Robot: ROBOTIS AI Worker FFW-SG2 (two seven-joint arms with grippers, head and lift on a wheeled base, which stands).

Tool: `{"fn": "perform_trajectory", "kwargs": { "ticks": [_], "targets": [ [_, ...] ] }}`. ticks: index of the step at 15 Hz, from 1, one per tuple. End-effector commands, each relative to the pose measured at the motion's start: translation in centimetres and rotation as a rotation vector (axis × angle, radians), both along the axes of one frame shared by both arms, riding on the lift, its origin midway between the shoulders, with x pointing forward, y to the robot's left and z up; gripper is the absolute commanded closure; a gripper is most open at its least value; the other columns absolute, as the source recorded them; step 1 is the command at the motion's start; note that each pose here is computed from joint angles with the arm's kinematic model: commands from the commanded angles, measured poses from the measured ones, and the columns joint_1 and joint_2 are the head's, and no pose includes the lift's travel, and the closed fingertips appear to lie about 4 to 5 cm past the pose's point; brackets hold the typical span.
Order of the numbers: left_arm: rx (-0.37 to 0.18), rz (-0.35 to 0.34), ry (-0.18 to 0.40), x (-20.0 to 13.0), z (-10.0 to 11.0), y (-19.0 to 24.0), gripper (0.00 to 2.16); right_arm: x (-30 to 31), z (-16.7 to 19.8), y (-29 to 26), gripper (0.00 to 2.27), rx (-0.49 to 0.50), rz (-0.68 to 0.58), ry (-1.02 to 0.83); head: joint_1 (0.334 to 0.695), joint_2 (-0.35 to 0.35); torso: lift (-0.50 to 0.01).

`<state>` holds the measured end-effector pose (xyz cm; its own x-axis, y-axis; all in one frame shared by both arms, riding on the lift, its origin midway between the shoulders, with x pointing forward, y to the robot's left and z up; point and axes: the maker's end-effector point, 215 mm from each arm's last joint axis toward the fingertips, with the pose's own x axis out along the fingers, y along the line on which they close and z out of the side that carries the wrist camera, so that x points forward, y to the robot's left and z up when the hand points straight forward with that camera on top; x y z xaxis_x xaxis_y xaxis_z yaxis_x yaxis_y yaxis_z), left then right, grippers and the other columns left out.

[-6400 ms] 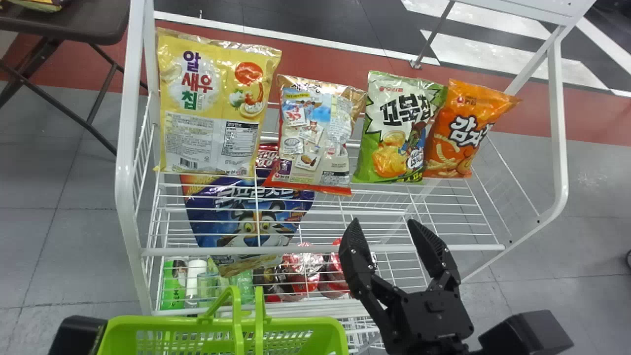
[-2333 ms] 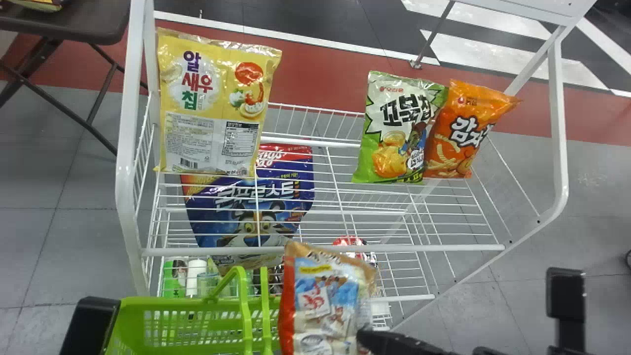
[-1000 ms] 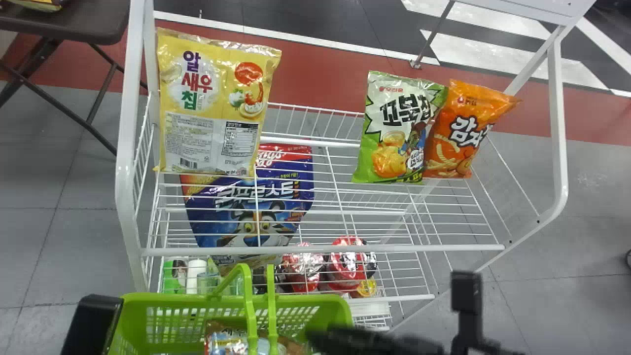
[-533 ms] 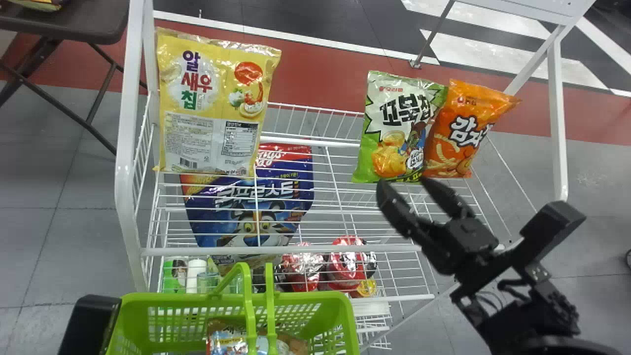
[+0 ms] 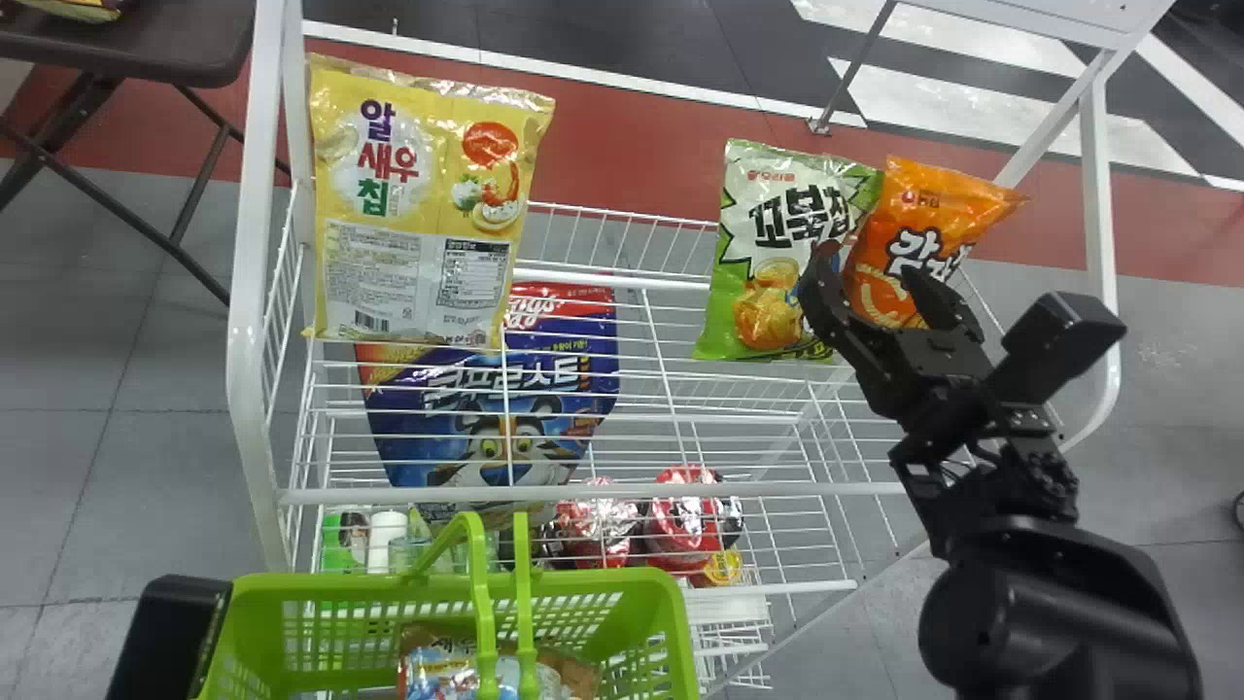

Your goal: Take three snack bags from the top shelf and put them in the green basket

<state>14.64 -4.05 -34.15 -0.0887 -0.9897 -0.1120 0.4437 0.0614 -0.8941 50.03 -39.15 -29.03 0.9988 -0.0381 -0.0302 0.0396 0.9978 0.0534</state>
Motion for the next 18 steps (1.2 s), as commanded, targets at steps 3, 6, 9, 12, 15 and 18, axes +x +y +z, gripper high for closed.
{"fn": "perform_trajectory", "kwargs": {
  "ticks": [3,6,9,12,15,18],
  "targets": [
    [0.011,0.001,-0.008,0.7,-0.2,0.1,2.06,2.5,-2.9,0.4,0.10,0.032,0.002,0.057,0.695,-0.350,-0.043],
    [0.006,-0.001,-0.008,0.7,-0.1,0.1,2.06,4.1,-4.6,1.4,0.44,0.013,0.016,0.104,0.695,-0.350,-0.043],
    [0.008,-0.009,0.000,0.4,-0.1,0.4,2.06,4.0,-6.8,2.2,1.99,0.016,0.027,0.186,0.695,-0.350,-0.043],
    [0.004,0.000,0.000,0.5,0.1,0.8,2.06,3.3,-7.1,2.6,2.24,0.027,0.045,0.199,0.695,-0.350,-0.043],
    [-0.002,-0.003,0.000,0.3,0.2,0.6,2.06,1.5,-5.6,3.1,2.24,0.034,0.066,0.182,0.695,-0.350,-0.043],
    [-0.001,0.000,0.006,0.4,-0.1,0.3,2.06,-2.2,-1.9,5.7,2.24,0.010,0.117,0.161,0.695,-0.350,-0.043]
  ]
}}
